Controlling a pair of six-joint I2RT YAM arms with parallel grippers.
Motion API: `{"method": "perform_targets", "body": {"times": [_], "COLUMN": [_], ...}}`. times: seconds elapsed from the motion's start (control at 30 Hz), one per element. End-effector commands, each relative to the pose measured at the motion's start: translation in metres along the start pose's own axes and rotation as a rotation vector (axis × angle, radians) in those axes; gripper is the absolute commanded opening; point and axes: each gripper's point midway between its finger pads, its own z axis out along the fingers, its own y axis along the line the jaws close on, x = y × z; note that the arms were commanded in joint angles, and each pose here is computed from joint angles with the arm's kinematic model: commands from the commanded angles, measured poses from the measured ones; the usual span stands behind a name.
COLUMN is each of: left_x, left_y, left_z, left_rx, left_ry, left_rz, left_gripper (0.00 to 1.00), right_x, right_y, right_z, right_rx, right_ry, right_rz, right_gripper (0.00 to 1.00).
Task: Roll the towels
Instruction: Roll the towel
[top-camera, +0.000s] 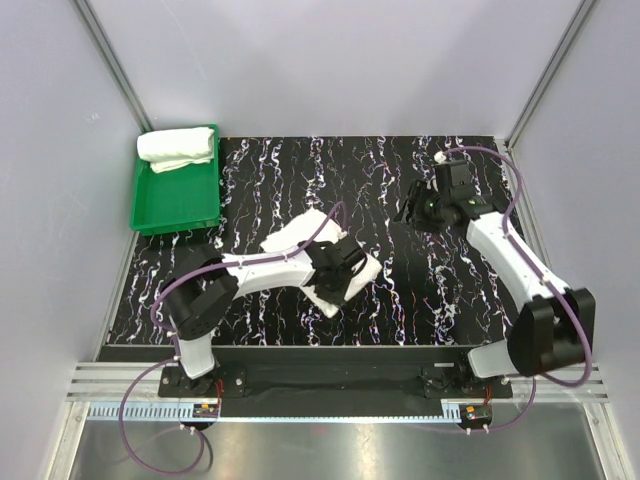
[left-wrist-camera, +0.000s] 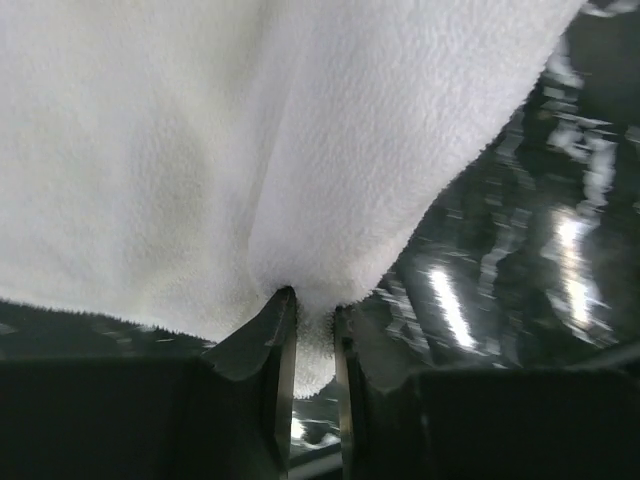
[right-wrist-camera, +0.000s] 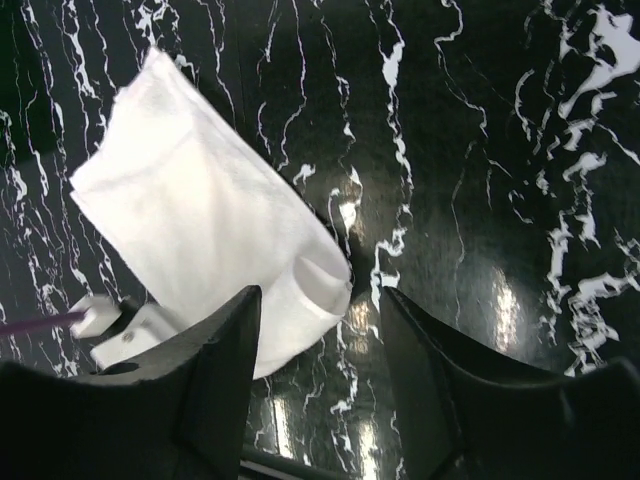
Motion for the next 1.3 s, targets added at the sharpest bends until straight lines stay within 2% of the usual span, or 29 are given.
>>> {"method": "perform_targets", "body": {"times": [0.0, 0.23, 0.3, 0.43, 0.5, 0.6, 0.63, 0.77, 0.87, 1.27], "left_x": [0.013, -0.020, -0.021, -0.032, -0.031, -0.031, -0.032, -0.024, -0.021, -0.016], "left_y": [-0.071, -0.141, -0.145, -0.147, -0.140, -0.130, -0.129, -0.124, -0.125, -0.120], "left_z": [-0.011, -0.043, -0.047, -0.049, -0.046, -0.041, -0.040, -0.033, -0.028, -0.013], "left_rx": [0.337, 0.728, 0.790, 0.881, 0.895, 0.900, 0.904, 0.912, 0.921, 0.923], "left_ry": [0.152, 0.171, 0.206, 0.225, 0.244, 0.243, 0.237, 0.262, 0.276, 0.286], "left_rz": [-0.100, -0.303, -0.338, -0.405, -0.441, -0.486, -0.490, -0.514, -0.510, -0.549], "left_gripper": [0.00, 0.00, 0.00, 0.00, 0.00, 0.00, 0.00, 0.00, 0.00, 0.00], "right_x": [0.017, 0.019, 0.026, 0.044, 0.060, 0.079, 0.079, 0.101, 0.118, 0.141], "right_y": [-0.019, -0.024, -0.024, -0.005, -0.003, 0.007, 0.016, 0.024, 0.021, 0.009], "right_z": [-0.027, -0.071, -0.076, -0.088, -0.085, -0.082, -0.084, -0.071, -0.059, -0.022], "right_rx": [0.085, 0.114, 0.101, -0.035, -0.076, -0.179, -0.240, -0.345, -0.369, -0.382], "right_ry": [0.013, -0.060, -0.048, -0.037, -0.003, 0.021, 0.014, 0.072, 0.120, 0.172], "right_rz": [-0.019, -0.026, -0.019, 0.012, 0.034, 0.072, 0.083, 0.142, 0.183, 0.249], "right_gripper": [0.59, 0.63, 0.63, 0.63, 0.62, 0.52, 0.42, 0.26, 0.24, 0.22]}}
